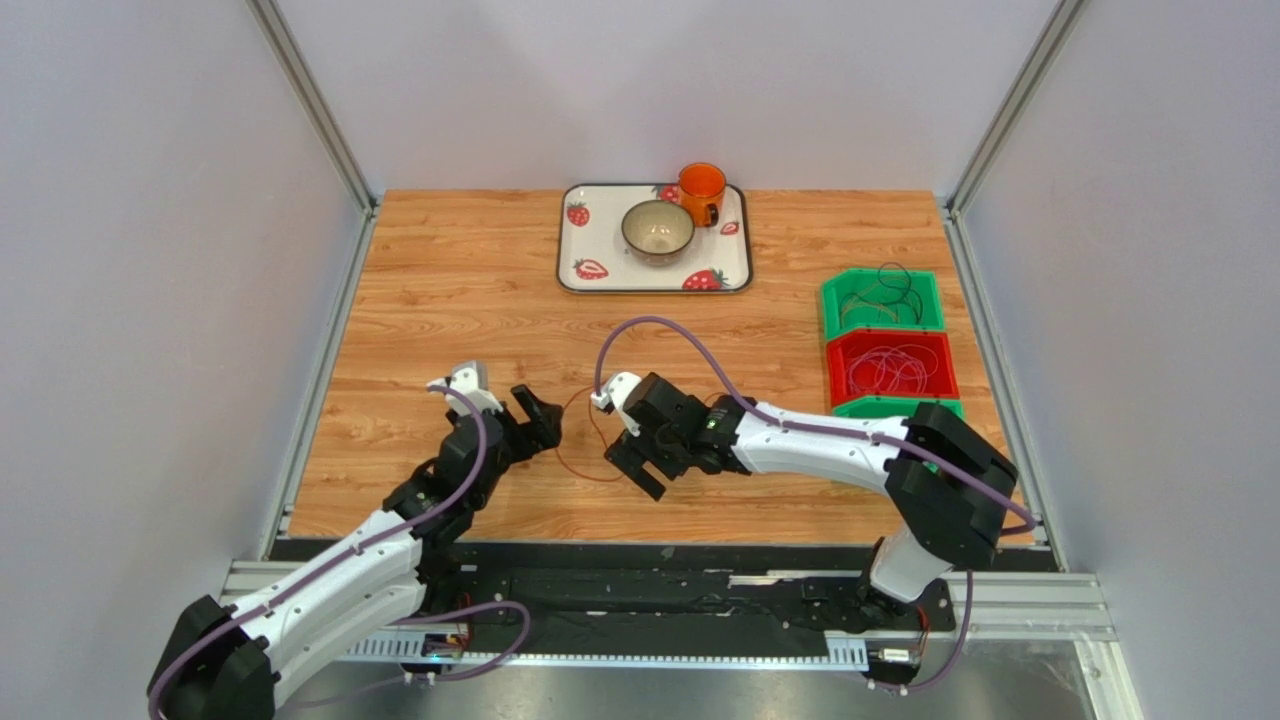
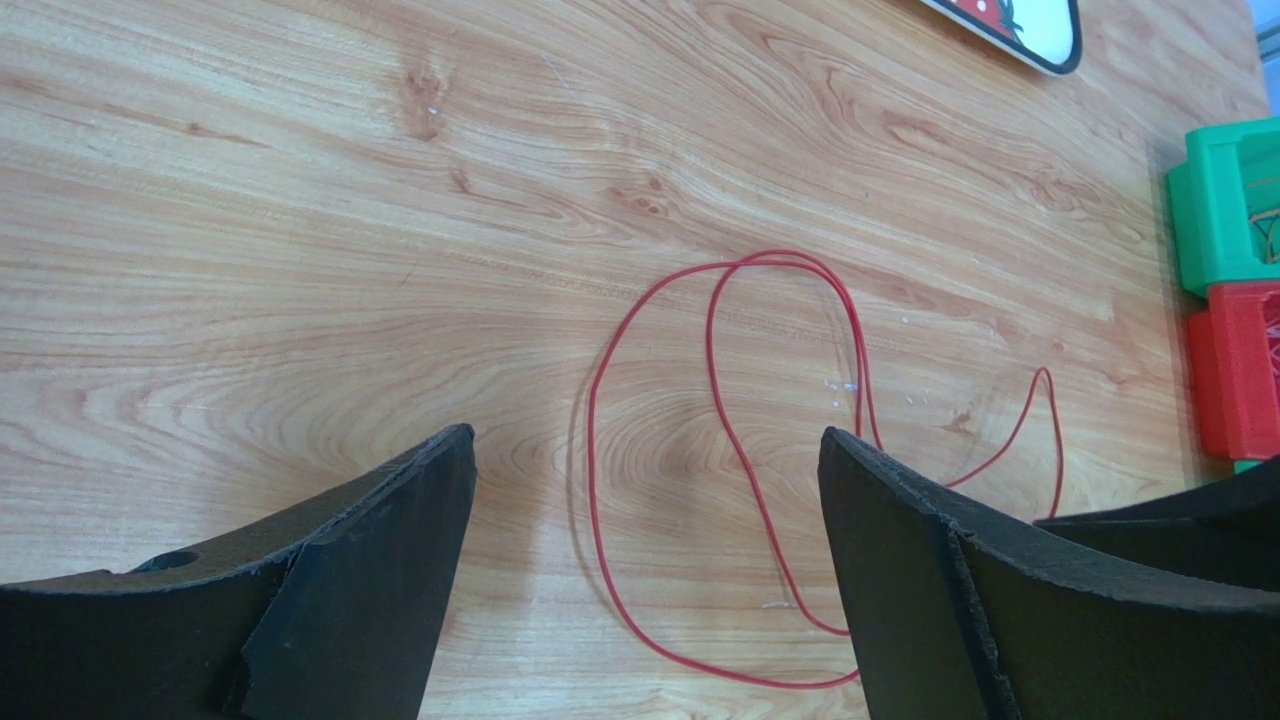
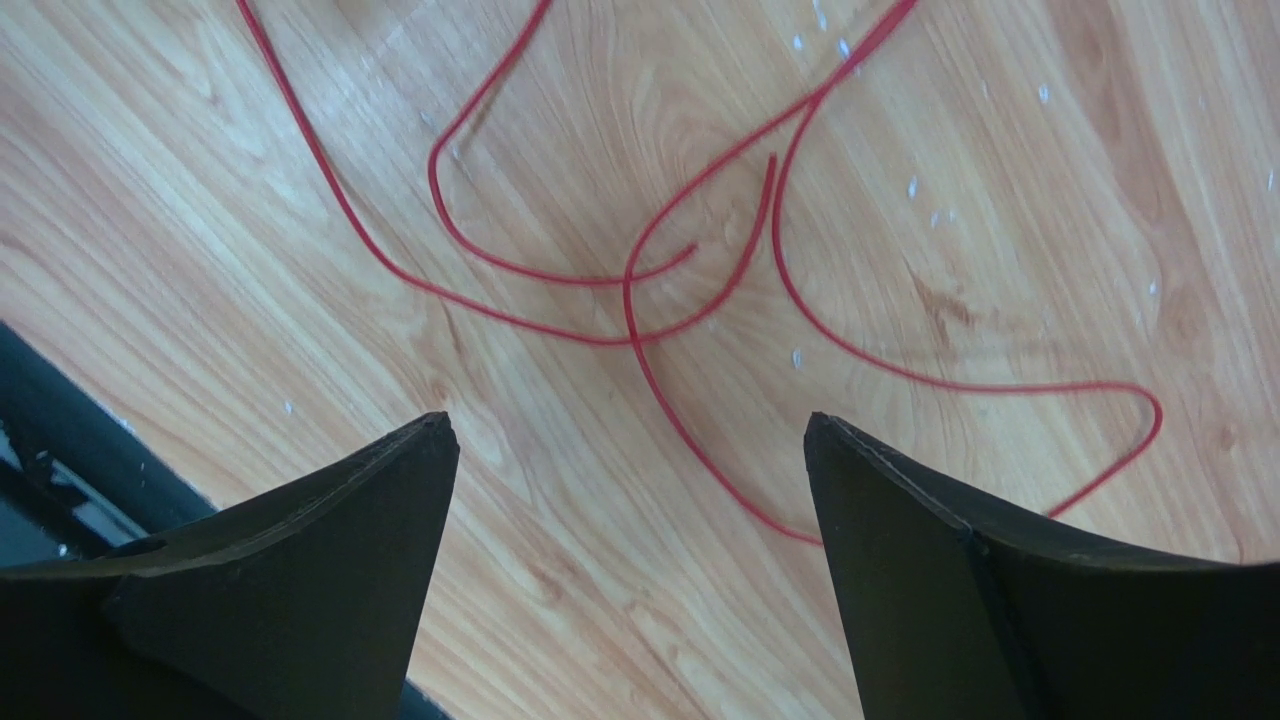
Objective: Untangle the cables
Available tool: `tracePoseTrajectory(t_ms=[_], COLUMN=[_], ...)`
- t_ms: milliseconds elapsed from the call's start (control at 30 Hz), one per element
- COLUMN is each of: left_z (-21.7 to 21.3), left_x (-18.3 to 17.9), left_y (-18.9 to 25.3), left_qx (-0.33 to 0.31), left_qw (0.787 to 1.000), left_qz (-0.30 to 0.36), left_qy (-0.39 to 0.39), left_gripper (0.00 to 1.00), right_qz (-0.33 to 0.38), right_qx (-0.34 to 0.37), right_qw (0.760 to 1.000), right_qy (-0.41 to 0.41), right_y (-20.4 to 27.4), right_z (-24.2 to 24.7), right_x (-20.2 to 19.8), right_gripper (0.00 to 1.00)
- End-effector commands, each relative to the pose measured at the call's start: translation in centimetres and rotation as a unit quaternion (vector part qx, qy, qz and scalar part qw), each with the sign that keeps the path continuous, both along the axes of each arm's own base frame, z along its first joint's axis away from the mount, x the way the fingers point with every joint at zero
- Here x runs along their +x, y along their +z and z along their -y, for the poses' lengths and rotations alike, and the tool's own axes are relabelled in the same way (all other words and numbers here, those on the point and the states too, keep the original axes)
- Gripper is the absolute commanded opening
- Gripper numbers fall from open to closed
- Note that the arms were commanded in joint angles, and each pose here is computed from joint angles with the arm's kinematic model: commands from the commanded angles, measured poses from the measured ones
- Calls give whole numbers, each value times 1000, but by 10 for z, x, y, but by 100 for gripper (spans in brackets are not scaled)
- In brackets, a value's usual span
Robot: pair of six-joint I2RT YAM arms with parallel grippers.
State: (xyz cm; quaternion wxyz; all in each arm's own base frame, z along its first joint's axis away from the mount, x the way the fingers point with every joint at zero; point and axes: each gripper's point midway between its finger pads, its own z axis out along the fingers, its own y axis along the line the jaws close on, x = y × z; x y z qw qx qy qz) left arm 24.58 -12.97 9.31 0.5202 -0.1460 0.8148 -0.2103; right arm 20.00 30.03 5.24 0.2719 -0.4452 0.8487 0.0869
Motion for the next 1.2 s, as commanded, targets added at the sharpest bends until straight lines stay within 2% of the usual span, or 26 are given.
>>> tracePoseTrajectory(t_ms=[0, 200, 500, 733, 967, 1167], left_z=[9, 9, 10, 10, 11, 11], left_x=[10, 10, 10, 11, 11, 11], left_y=[30, 31, 30, 30, 30, 30], left_qx=[-25, -24, -23, -22, -21, -21], left_qw=[999, 999, 999, 999, 999, 999], left_qz=[36, 37, 37, 37, 35, 35], left_qy=[-4, -5, -7, -8, -10, -10], left_gripper=[92, 92, 92, 92, 92, 92], right_qz=[37, 40, 12, -51, -79, -98], right_qx=[36, 17, 48, 104, 99, 126], right_qw=[998, 998, 999, 993, 992, 987], right_qy=[33, 35, 20, 21, 18, 17], right_y=[8, -2, 0, 4, -4, 12], right_z=[-36, -45, -51, -49, -50, -57], right_x=[21, 38, 65, 69, 72, 67], right_gripper=[91, 91, 91, 90, 89, 87])
